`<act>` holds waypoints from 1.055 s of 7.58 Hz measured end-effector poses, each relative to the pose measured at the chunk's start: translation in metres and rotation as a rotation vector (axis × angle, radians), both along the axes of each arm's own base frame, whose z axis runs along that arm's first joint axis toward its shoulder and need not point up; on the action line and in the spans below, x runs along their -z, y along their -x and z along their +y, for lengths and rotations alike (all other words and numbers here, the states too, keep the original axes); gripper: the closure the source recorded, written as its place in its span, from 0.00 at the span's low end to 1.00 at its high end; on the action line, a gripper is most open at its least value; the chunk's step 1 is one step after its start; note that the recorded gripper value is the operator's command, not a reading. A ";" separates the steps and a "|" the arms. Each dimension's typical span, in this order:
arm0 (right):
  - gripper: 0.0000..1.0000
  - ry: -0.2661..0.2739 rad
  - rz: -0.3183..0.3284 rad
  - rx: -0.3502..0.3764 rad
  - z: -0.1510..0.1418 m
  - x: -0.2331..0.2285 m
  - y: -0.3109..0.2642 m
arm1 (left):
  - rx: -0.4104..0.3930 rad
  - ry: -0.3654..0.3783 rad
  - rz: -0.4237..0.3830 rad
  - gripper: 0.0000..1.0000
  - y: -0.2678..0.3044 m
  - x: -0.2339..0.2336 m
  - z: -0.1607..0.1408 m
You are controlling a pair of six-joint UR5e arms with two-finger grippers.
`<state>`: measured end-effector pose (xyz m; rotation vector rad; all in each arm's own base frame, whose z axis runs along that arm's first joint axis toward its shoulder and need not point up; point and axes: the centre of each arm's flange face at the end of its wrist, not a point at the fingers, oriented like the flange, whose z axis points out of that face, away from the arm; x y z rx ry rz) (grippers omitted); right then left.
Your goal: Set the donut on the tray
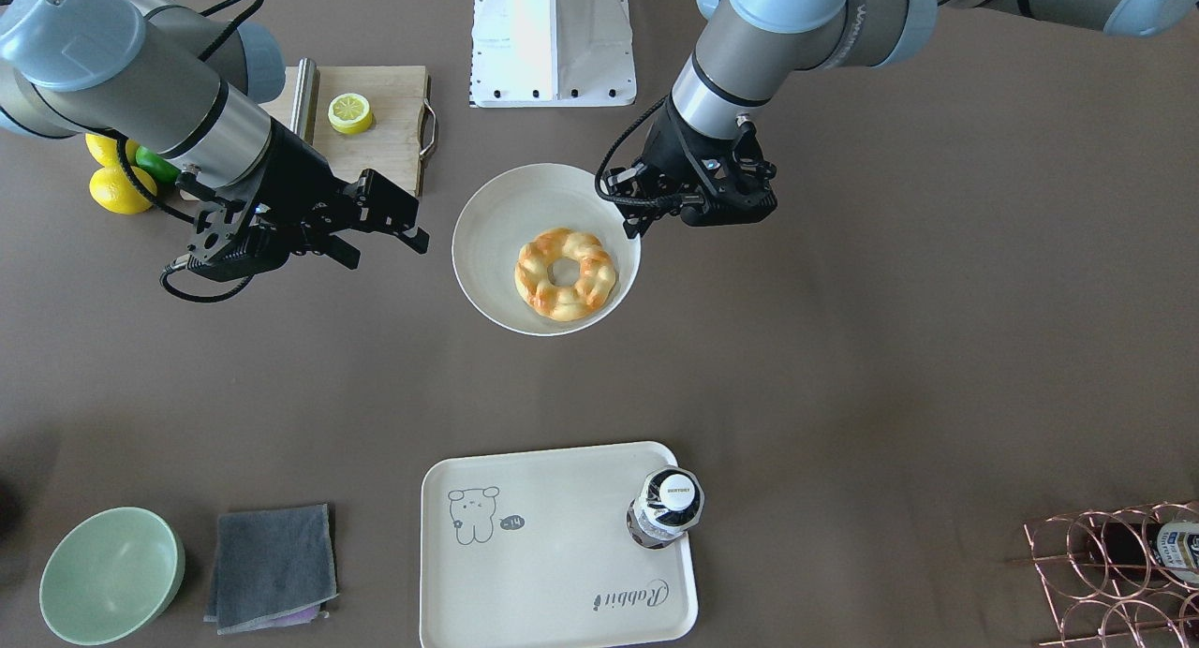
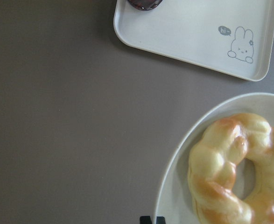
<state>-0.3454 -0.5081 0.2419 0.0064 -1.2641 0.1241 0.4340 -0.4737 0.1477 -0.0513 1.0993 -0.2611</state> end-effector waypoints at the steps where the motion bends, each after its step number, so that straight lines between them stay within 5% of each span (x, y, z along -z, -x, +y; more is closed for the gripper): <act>1: 0.17 -0.006 0.000 0.001 0.001 0.002 0.002 | 0.002 0.003 0.000 1.00 -0.011 0.009 0.007; 2: 0.32 -0.010 0.001 0.000 0.001 0.002 0.004 | 0.005 0.007 0.003 1.00 -0.018 0.017 0.011; 8: 0.36 -0.013 0.004 0.015 0.008 0.001 0.013 | 0.025 0.021 -0.016 1.00 -0.039 0.034 0.013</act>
